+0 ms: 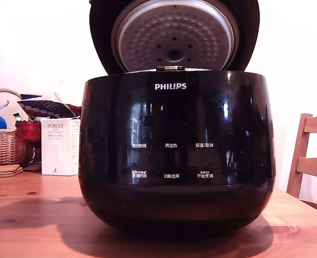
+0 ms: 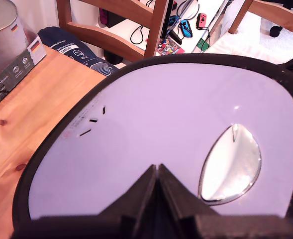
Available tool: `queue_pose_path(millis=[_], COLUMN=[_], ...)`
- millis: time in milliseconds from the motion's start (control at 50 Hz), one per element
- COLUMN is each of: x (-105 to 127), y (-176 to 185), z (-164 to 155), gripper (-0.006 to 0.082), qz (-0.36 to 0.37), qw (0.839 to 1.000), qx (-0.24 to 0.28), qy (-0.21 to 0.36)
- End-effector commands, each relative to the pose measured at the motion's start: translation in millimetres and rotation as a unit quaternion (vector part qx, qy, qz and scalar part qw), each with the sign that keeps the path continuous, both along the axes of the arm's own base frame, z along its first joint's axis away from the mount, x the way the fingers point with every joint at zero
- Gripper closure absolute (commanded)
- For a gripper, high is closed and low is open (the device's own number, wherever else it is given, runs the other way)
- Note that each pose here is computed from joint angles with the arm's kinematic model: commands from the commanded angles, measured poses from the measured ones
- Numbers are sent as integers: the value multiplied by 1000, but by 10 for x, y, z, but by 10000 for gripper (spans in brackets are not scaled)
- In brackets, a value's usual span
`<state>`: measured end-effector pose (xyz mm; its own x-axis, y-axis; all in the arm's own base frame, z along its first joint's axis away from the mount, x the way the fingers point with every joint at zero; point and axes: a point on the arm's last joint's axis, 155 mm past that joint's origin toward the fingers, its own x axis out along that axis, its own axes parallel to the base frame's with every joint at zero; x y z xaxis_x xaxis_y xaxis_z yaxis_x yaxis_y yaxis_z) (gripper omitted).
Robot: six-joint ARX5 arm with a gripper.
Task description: Close the rice cooker by pressing the lid down with medium force
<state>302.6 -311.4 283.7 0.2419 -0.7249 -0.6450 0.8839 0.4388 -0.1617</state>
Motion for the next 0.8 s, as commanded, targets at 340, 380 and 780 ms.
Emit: queue_pose_path(millis=[340,380,780], x=[-121,-135,-410], y=[253,281,410], z=[-388,-388,-557], gripper=[791,791,791], qz=[22,24,24], qw=[998,998,997], qx=[36,35,28], qy=[42,40,63])
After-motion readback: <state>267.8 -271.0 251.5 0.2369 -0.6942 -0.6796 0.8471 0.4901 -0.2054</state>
